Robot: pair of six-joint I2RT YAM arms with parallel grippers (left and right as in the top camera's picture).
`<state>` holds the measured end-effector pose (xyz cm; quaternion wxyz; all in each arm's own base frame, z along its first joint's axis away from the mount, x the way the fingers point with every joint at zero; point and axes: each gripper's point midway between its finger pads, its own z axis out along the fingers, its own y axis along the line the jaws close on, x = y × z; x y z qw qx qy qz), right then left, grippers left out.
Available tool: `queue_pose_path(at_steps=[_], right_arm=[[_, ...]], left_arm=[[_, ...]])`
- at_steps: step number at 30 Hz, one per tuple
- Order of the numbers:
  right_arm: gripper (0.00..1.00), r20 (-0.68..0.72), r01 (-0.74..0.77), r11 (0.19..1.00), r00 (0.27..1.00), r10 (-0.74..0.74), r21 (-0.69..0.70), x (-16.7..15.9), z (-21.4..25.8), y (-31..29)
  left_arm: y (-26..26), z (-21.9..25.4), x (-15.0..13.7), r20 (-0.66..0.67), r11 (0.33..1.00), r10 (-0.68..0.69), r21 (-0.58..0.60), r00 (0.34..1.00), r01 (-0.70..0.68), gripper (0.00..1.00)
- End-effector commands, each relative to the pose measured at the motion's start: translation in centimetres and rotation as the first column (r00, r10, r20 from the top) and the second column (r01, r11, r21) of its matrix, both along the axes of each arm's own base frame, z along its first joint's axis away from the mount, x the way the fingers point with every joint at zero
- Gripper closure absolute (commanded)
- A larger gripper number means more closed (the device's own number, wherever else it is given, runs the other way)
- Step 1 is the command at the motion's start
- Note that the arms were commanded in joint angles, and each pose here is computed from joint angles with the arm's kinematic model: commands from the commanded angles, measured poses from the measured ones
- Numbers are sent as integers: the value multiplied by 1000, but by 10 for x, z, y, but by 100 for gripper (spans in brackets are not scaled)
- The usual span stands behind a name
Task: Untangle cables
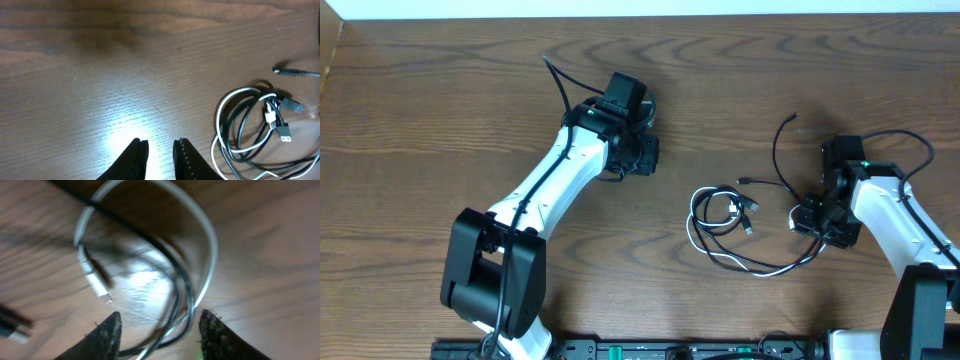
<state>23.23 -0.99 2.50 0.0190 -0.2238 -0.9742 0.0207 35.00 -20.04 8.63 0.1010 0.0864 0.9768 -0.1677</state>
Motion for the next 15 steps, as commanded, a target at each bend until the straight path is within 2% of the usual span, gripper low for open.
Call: queue_pose_path(at_steps=[1, 4, 7, 15], right_arm=[[41, 50, -105, 976, 994, 97, 188, 6, 3, 32], [34, 115, -182, 932, 982, 153, 313, 14, 9, 56], [32, 183, -237, 896, 967, 180, 376, 23, 14, 69], [33, 310, -382, 847, 910, 275, 371, 48, 35, 81]], left_arm=[[-3, 2, -9, -36, 999, -10, -32, 999, 9, 75], [-9, 2, -16, -63, 998, -27, -57, 998, 24, 61], [-14, 2, -21, -70, 998, -45, -55, 997, 41, 53], [-42, -12, -47, -106, 990, -135, -46, 985, 131, 51]])
